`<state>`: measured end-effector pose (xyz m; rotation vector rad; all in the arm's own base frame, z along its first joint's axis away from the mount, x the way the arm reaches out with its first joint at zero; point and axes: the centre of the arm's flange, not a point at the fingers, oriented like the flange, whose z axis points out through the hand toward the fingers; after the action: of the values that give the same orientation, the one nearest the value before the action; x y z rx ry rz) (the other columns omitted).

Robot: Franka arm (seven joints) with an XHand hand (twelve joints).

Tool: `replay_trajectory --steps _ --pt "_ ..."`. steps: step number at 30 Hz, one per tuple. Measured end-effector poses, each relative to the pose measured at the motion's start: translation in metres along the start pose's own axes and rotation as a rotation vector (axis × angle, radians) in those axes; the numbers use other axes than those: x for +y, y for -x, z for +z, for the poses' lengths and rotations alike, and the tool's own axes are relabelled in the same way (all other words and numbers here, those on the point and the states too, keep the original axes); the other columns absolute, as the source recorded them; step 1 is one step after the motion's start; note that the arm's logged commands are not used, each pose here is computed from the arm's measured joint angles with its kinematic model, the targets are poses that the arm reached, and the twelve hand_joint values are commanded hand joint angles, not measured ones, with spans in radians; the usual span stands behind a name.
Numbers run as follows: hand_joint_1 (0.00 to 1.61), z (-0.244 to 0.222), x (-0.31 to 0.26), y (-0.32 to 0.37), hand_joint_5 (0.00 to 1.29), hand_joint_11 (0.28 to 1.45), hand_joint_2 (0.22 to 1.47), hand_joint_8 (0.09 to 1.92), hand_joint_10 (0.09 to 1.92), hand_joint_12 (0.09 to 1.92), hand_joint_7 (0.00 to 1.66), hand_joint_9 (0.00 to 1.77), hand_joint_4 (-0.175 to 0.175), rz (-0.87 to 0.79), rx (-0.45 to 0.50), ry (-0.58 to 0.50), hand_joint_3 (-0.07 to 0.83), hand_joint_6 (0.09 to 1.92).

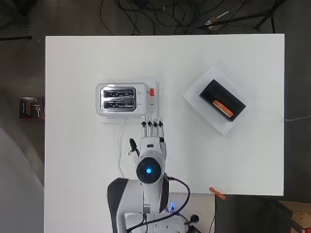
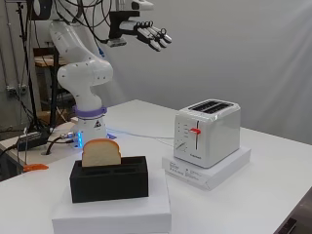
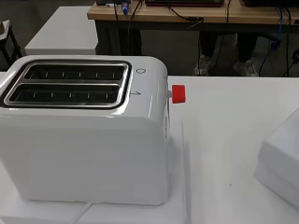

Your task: Teleoperate dual arm-hand system to toast a bread

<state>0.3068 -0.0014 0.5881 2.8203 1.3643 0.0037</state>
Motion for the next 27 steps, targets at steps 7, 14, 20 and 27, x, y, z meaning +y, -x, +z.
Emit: replay_trajectory --steps 7,14,20,27 --pt "0.24 -0.009 0.011 0.009 0.27 0.49 1.21 0.09 0.09 0.09 0.47 0.61 -0.065 0.034 0.009 -0.014 0.004 0.09" --pt "0.28 -0.004 0.054 0.024 0.28 0.47 1.19 0.09 0.09 0.09 0.49 0.59 -0.09 0.148 -0.048 -0.108 -0.002 0.09" --pt "0.2 0.02 0.111 0.051 0.37 0.53 1.18 0.09 0.09 0.09 0.48 0.63 -0.009 0.397 -0.164 -0.184 -0.003 0.09" --pt "0.22 0.053 0.153 0.098 0.48 0.57 1.07 0.09 0.09 0.09 0.6 0.78 -0.002 0.678 -0.257 -0.264 -0.01 0.09"
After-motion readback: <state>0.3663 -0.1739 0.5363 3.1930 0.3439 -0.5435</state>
